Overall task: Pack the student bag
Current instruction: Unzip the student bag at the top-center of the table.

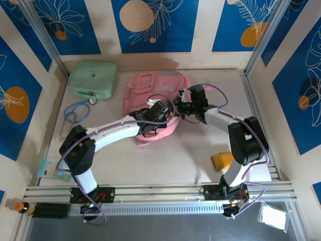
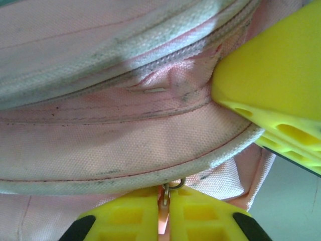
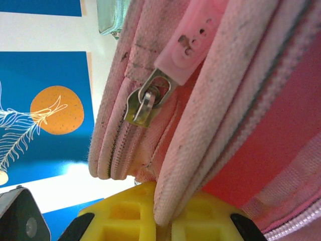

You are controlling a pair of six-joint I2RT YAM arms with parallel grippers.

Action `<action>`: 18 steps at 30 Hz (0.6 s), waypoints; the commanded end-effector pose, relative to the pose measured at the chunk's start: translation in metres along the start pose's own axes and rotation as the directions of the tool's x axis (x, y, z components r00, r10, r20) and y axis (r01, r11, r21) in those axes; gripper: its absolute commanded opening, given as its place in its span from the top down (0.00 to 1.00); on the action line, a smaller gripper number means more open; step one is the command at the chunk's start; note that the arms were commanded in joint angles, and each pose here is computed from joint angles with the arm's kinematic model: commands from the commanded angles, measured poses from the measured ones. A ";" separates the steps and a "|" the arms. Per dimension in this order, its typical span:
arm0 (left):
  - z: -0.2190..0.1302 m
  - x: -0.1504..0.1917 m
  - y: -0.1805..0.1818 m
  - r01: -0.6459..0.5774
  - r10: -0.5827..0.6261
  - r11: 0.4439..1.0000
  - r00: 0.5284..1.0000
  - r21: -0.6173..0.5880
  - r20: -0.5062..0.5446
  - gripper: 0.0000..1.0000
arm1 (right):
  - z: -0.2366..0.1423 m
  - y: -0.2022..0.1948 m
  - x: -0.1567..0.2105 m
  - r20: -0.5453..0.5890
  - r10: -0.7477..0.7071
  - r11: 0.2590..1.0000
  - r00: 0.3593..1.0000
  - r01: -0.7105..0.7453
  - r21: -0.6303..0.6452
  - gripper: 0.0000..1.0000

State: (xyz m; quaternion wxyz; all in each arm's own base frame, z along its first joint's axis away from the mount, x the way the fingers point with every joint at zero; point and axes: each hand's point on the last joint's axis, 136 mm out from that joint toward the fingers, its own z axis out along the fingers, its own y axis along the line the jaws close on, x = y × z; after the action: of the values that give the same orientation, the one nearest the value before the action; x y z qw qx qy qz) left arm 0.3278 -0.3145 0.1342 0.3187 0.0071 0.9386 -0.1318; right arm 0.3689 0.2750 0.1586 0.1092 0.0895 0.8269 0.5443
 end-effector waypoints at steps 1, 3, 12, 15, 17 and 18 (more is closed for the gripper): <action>0.004 0.004 0.002 -0.016 0.016 0.999 1.000 -0.033 -0.014 0.88 | -0.002 0.034 0.000 -0.015 -0.088 0.993 0.996 0.087 -0.081 0.94; 0.006 0.005 0.002 -0.023 0.023 0.999 0.999 -0.036 -0.023 0.85 | -0.002 0.034 0.000 -0.018 -0.088 0.993 0.996 0.087 -0.082 0.93; 0.006 0.008 0.007 -0.048 0.046 0.997 0.998 -0.066 -0.039 1.00 | -0.006 0.027 -0.004 0.006 -0.074 0.995 0.997 0.074 -0.062 0.94; -0.002 0.002 0.018 -0.065 0.064 0.994 0.998 -0.084 -0.015 1.00 | -0.014 0.018 -0.010 0.043 -0.058 0.998 0.997 0.059 -0.038 0.95; -0.006 0.000 0.027 -0.073 0.073 0.994 0.997 -0.079 -0.006 1.00 | -0.020 0.011 -0.015 0.064 -0.052 0.998 0.997 0.054 -0.025 0.95; -0.008 -0.001 0.032 -0.073 0.073 0.995 0.997 -0.069 -0.003 1.00 | -0.024 0.008 -0.017 0.075 -0.050 0.999 0.996 0.051 -0.018 0.95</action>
State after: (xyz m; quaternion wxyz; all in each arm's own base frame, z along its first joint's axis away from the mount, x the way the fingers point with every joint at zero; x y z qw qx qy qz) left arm 0.3295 -0.3085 0.1278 0.3174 0.0244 0.9412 -0.1134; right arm 0.3724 0.2656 0.1548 0.1124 0.1022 0.8291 0.5381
